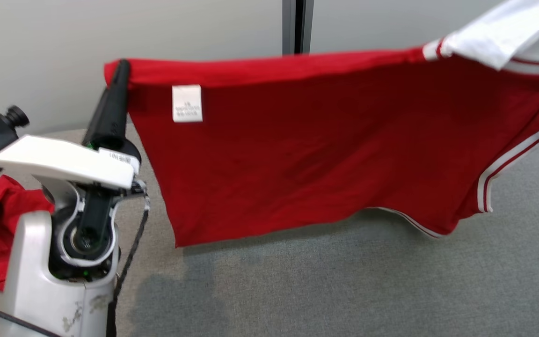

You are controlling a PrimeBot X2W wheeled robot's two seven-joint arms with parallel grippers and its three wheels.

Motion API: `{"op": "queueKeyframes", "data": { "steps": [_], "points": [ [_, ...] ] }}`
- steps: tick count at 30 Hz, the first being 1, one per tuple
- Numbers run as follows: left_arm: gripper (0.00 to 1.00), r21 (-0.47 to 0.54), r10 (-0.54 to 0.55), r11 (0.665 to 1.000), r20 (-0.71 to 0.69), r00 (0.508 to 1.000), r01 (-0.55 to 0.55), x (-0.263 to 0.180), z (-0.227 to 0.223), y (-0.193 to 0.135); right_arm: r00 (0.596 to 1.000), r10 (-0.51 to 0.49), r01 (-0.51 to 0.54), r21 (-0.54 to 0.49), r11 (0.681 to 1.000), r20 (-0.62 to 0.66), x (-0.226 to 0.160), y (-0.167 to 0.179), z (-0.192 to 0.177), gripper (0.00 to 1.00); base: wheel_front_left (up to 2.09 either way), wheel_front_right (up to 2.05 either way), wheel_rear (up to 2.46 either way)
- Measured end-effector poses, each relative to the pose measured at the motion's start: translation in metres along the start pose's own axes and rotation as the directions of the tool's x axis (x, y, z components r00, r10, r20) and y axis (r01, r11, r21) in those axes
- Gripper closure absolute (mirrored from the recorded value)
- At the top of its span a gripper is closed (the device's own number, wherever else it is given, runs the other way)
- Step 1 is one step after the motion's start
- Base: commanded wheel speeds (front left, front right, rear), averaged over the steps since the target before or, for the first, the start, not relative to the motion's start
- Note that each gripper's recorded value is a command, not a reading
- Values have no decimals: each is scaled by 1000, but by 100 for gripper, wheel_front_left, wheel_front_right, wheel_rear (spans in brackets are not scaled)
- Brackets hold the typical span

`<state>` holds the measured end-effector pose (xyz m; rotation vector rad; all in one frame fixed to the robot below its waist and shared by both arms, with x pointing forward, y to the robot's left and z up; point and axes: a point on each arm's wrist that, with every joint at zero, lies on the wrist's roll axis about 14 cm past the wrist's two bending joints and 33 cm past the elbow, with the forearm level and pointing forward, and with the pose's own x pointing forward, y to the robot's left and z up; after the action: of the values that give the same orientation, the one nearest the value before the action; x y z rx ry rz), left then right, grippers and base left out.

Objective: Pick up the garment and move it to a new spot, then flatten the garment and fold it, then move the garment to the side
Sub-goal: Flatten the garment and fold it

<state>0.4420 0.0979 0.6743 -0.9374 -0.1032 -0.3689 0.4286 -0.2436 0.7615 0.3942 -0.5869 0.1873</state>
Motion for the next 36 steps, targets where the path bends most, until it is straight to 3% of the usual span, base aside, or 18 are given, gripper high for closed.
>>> {"op": "queueKeyframes", "data": {
  "steps": [6, 9, 17, 22, 26, 31, 36],
  "points": [
    [100, 53, 34, 998, -2, 999, -34, 36, 9, 4, 999, 48, -49, -46, 998, -17, 42, 14, 0, 100, 0, 0, 0],
    [100, 83, 69, 994, -10, 998, -68, 61, 14, 17, 998, 62, -62, -7, 998, -2, 68, 17, -2, 100, 0, 0, 0],
    [100, 139, 79, 987, -6, 997, -78, 160, 11, 45, 994, 99, -102, -71, 992, -46, 154, 5, -48, 100, 0, 0, 0],
    [100, 169, 68, 983, 51, 996, -76, 212, 10, 62, 993, 97, -93, -66, 993, 64, 201, -3, -60, 100, 0, 0, 0],
    [100, 144, 95, 981, 208, 974, -126, 241, 31, 85, 983, 74, -72, -20, 997, 168, 227, -11, -72, 100, 0, 0, 0],
    [100, 166, 94, 975, 281, 955, -145, 262, 27, 107, 985, 69, -74, 28, 997, 158, 241, -13, -114, 100, 0, 0, 0],
    [100, 177, 188, 958, 210, 960, -226, 264, -10, 161, 999, 27, -29, 90, 996, 30, 230, -30, -185, 100, 0, 0, 0]
  ]
}}
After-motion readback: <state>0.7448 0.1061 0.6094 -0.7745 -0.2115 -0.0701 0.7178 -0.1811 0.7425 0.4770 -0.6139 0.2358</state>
